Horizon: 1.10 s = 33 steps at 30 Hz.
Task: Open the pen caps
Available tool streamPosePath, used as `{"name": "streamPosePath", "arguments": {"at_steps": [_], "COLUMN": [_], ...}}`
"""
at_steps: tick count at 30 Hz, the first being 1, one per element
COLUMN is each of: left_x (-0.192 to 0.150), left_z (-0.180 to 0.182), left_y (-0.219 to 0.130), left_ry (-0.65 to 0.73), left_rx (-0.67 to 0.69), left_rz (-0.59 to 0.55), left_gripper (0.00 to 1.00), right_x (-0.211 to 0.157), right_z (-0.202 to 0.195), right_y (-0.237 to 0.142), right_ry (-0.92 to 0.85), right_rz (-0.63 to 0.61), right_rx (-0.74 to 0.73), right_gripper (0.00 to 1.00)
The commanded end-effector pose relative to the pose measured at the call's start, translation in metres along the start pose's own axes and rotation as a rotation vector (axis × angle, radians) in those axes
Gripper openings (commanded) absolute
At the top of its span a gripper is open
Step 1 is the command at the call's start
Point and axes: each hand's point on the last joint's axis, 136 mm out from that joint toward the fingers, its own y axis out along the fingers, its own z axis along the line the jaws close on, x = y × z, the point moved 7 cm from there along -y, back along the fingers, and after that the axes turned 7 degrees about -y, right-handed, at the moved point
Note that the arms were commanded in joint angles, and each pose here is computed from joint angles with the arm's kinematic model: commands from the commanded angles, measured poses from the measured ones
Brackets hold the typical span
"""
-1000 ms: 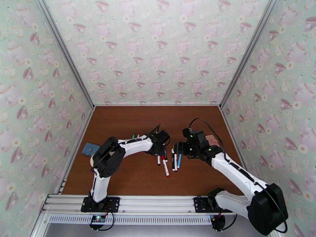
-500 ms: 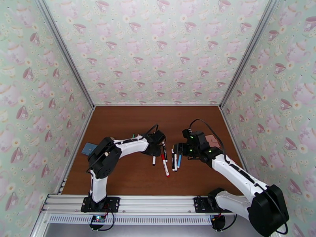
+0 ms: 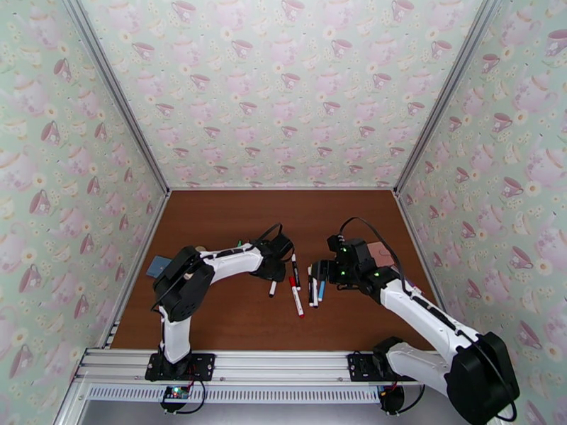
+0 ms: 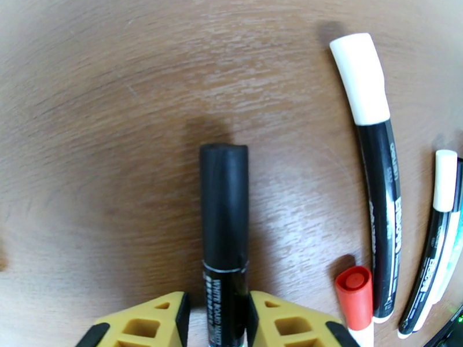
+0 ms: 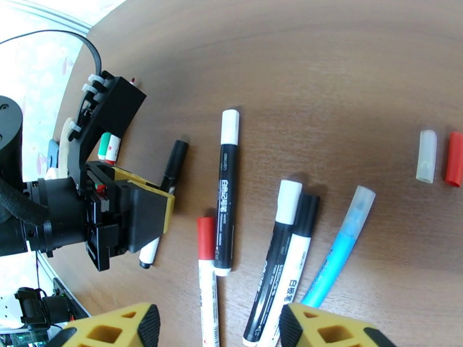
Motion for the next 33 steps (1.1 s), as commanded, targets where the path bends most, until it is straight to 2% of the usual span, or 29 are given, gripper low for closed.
{"name": "streamPosePath", "arguments": {"at_steps": [1,7,14,24,26,33], "left_x": [-0.019,-0.017,-0.013,-0.014,-0.012,-0.023], "left_z": [0.004,0.000,-0.003,0.013,0.016,0.016], "left_y": [0.007,0.008,-0.021,-0.071,-0.083,-0.102], "left_ry": [0.041,0.054,0.084,0.145,0.159,0.216], "left_rx": [0.027,0.023,-0.085,-0.447,-0.518,-0.690], "left_rz": [0.099,0.101,0.041,-0.045,-0.067,-0.040], "left_gripper": [0.30,0.19,0.16,0.18,0.19,0.19], "right_x": [-0.001,-0.004,0.004,0.033,0.038,0.051], "right_z": [0.003,0.001,0.013,0.039,0.043,0.065], "right_y": [-0.002,-0.001,0.003,0.010,0.013,0.028], "right_ry": [0.007,0.017,0.078,0.194,0.196,0.190], "right_rz": [-0.017,-0.021,-0.046,-0.100,-0.101,-0.090], "right_rx": [0.027,0.027,0.142,0.374,0.387,0.385], "right_gripper": [0.60,0.60,0.59,0.55,0.54,0.53]}}
